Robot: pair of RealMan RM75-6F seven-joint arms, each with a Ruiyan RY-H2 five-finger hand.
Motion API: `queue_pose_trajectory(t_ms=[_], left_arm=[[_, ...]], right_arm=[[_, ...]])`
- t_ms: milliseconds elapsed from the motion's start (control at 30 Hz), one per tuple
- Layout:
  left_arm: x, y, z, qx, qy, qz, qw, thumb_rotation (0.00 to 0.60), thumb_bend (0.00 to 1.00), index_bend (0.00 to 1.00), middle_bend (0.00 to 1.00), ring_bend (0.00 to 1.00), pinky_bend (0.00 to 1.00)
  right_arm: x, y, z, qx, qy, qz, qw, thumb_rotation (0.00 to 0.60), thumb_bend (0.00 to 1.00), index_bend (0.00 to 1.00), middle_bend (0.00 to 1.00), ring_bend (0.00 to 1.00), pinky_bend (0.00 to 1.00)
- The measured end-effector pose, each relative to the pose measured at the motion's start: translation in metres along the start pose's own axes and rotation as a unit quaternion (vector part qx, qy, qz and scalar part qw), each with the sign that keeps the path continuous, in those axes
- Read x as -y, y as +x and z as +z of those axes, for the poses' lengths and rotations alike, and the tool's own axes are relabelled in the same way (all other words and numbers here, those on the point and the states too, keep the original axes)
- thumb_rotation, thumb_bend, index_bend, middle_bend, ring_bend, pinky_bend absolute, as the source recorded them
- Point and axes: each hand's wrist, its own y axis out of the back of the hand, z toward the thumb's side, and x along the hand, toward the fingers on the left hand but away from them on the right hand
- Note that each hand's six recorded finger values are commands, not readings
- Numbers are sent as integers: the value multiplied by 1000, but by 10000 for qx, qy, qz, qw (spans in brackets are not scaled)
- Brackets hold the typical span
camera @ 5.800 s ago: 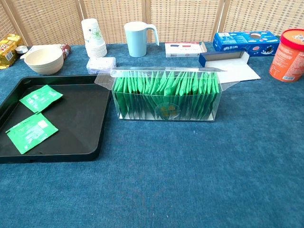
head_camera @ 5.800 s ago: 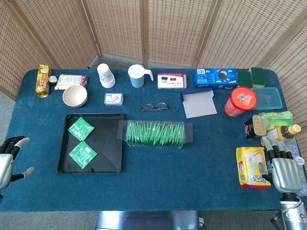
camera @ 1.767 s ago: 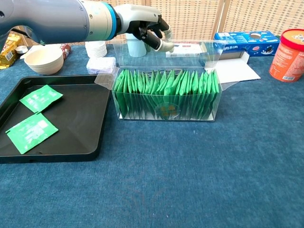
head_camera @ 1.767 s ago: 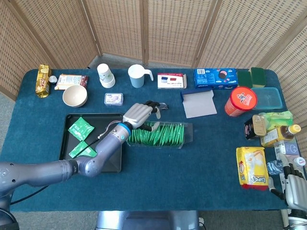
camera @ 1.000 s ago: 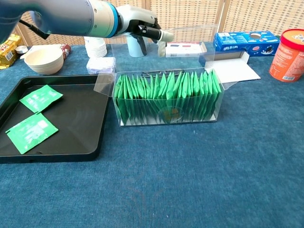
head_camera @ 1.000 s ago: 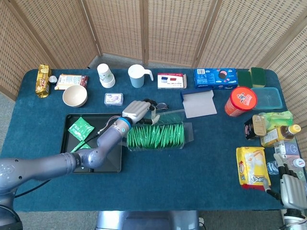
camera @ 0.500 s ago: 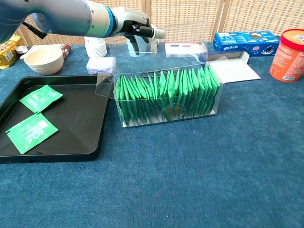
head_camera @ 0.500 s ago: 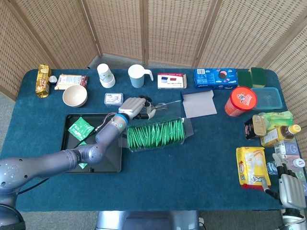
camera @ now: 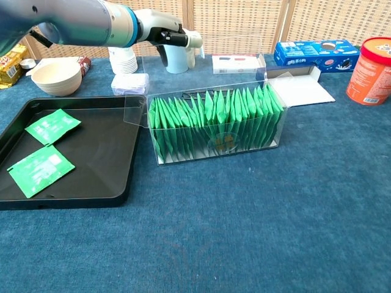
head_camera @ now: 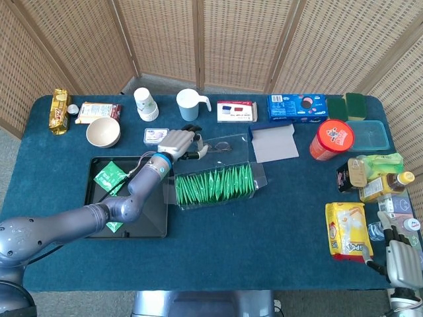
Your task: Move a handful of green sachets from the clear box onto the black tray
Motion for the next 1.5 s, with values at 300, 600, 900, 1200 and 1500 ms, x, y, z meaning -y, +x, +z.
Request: queue_pose_trajectory(t_ms=[300, 600, 900, 1200, 1500], left_arm=[[-20, -11, 1, 76, 676, 733, 9950, 113, 392, 8, 0, 0, 258], [-47, -51, 17, 874, 849, 1394, 9827, 537, 303, 145, 0, 0, 204], [-43, -95, 42, 2131, 1715, 1367, 9521, 600, 302, 281, 0, 0, 164], [-7, -95, 57, 2439, 2293, 724, 9395, 600, 286, 281, 0, 0, 121], [26, -81, 73, 2490, 2857, 393, 9246, 600, 279, 282, 0, 0, 119]], right_arm=[[-2, 0, 1, -36, -33, -34, 10000, 600, 413, 0, 111, 115, 262], [-3, -1, 3, -100, -53, -68, 9999, 600, 412, 0, 111, 115, 262], [-3, -2, 6, -148, -68, -88, 9998, 600, 413, 0, 112, 115, 262], [-2, -1, 2, -97, -95, -95, 9999, 600, 412, 0, 112, 115, 262], [-2, 0, -4, -29, -118, -111, 9999, 600, 413, 0, 111, 115, 262]])
